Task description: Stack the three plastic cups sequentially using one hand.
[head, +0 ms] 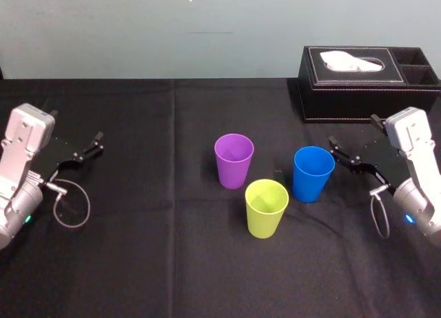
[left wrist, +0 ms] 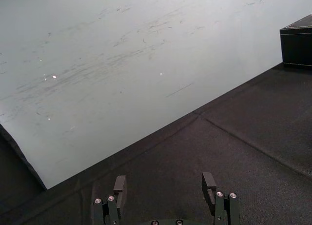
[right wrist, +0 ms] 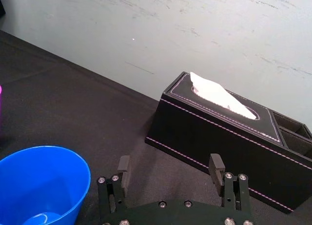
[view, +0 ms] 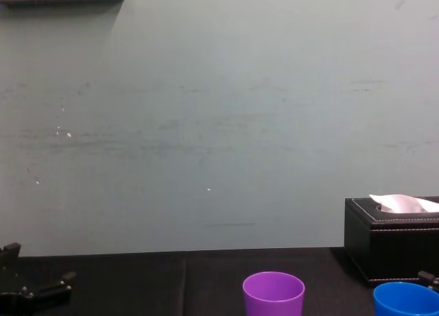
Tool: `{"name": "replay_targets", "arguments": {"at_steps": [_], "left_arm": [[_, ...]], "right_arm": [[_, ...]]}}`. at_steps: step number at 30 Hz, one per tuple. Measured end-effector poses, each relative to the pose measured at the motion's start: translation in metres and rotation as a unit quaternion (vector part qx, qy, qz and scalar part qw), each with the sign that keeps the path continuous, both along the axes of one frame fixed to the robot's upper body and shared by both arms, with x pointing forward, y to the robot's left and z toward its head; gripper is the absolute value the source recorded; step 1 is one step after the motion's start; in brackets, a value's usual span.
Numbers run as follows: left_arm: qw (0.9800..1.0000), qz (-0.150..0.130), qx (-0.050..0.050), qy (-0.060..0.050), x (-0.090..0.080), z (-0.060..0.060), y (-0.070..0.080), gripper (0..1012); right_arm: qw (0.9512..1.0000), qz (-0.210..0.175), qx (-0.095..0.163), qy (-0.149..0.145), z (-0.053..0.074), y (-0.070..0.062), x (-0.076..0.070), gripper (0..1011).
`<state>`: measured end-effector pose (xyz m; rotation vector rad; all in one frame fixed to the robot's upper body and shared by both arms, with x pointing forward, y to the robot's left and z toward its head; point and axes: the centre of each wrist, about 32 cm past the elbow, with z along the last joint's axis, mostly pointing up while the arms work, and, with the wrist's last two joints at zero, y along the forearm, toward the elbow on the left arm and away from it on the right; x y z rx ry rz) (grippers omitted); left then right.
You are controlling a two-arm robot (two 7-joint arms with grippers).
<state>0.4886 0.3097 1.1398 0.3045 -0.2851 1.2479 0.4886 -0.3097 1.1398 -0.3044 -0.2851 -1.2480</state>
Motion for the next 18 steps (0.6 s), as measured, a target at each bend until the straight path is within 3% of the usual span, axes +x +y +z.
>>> {"name": "replay_targets", "arguments": {"at_steps": [18], "left_arm": [[1.0000,0.000,0.000,0.000,0.0000,0.0000,0.0000,1011]], "right_arm": [[1.0000,0.000,0.000,0.000,0.0000,0.0000,0.0000,1003]]}}
